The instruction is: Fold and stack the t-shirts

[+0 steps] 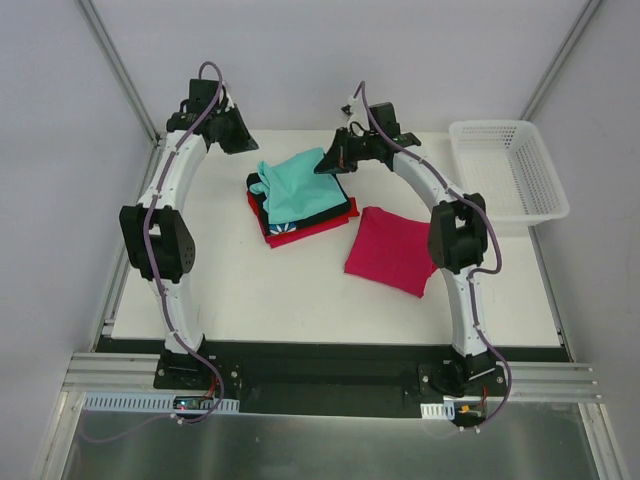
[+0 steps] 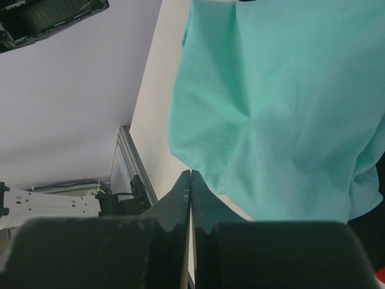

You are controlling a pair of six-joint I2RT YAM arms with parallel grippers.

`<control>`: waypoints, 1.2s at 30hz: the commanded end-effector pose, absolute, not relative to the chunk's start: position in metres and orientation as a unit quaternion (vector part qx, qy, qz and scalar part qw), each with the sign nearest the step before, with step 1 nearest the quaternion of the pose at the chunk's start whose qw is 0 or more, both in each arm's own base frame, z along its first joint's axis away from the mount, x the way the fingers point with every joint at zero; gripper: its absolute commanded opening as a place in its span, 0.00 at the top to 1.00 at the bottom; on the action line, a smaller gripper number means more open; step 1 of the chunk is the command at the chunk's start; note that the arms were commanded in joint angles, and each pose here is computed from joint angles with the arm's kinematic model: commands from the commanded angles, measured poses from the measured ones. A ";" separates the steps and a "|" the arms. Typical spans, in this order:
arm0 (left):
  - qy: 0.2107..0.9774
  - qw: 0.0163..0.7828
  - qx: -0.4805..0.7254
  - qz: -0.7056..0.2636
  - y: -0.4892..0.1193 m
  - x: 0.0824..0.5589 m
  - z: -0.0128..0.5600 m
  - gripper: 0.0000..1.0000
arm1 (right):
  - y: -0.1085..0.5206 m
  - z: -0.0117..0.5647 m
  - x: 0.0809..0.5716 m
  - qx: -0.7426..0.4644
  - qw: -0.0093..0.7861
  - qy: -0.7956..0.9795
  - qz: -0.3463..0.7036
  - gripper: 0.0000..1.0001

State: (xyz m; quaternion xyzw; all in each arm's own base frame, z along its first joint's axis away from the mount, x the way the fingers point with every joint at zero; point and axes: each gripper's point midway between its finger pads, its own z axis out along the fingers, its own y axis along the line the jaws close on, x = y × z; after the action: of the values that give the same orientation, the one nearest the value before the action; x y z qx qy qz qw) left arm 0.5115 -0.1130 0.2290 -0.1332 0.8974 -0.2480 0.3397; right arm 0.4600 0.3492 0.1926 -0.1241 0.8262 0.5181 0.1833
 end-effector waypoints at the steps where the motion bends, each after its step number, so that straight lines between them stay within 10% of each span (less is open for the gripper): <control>1: 0.890 0.341 -0.086 -0.290 -0.143 0.520 0.235 1.00 | 0.364 0.209 0.461 -0.129 0.176 0.803 0.555 1.00; 36: 0.934 0.256 -0.101 -0.228 -0.121 0.491 0.125 1.00 | 0.314 0.076 0.440 -0.100 0.101 0.897 0.419 0.99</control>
State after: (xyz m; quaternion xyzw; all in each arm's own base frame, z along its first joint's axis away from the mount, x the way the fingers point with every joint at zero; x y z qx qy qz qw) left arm 0.4808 -0.1516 0.0912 -0.1069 0.9403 -0.2552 0.1983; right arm 0.4399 0.3343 0.0789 -0.0945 0.8823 0.4512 0.0946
